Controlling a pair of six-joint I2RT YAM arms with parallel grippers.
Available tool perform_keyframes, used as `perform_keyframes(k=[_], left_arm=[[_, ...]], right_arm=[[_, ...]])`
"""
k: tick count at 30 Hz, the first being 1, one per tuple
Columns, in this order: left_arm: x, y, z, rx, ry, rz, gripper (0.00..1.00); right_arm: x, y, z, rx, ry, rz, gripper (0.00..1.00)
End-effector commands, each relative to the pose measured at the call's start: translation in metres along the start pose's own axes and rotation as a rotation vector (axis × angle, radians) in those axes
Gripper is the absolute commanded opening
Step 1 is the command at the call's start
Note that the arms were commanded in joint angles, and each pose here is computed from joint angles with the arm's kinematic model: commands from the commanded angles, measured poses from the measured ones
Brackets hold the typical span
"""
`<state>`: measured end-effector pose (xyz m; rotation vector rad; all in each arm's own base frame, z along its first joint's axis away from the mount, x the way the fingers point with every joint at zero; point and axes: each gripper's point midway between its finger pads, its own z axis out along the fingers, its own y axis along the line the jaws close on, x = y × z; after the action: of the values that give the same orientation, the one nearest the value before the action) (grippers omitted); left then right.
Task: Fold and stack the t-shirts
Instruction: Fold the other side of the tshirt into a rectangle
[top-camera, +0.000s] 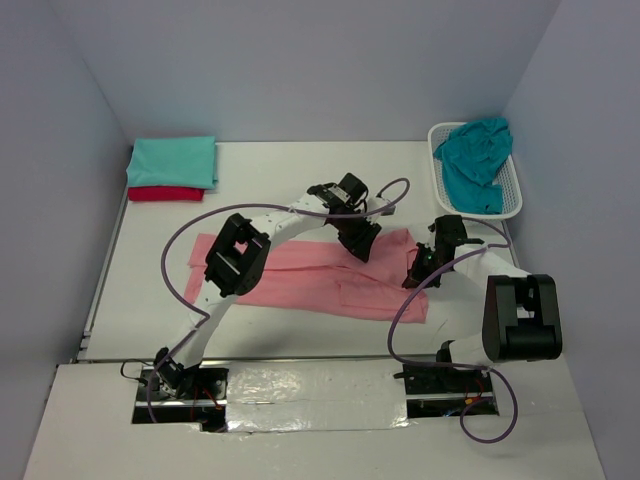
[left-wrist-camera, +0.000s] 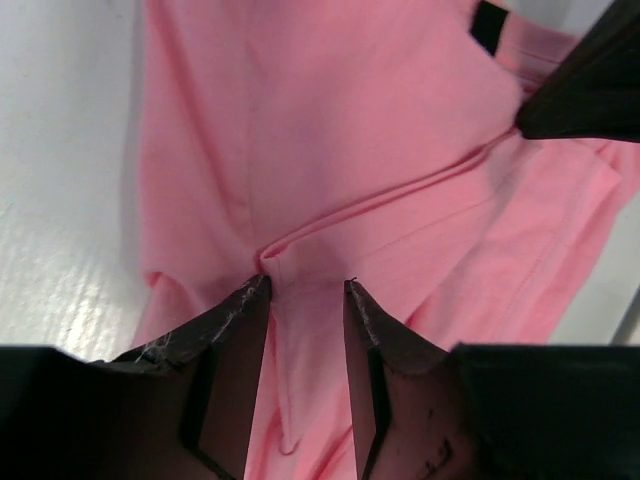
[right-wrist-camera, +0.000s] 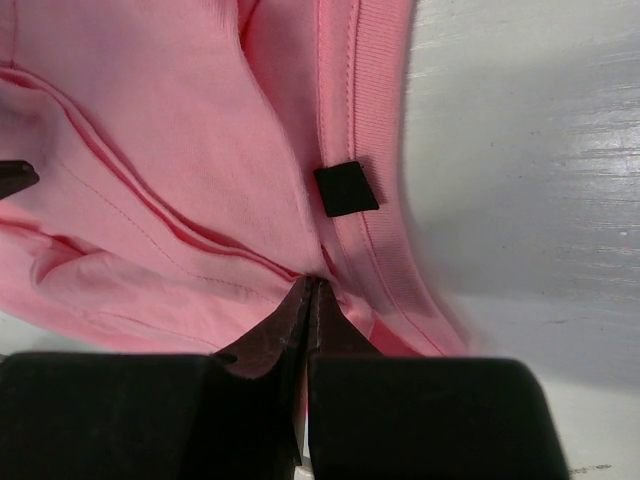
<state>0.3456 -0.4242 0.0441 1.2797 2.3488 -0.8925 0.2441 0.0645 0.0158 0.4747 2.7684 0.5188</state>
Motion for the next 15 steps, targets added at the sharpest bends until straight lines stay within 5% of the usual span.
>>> perform_keyframes(k=[1,12,15], left_arm=[[-0.008,-0.028,0.003,0.113,-0.021,0.038,0.47],[0.009,-0.019,0.012,0.068,0.04,0.057,0.37],[0.0,-0.003,0.009,-0.027,0.027,0.08,0.48]], right_arm=[[-0.009,-0.001,-0.003,0.007,-0.032,-0.023,0.0],[-0.011,-0.001,-0.004,0.011,-0.031,-0.027,0.0],[-0.011,0.001,-0.004,0.005,-0.031,-0.025,0.0]])
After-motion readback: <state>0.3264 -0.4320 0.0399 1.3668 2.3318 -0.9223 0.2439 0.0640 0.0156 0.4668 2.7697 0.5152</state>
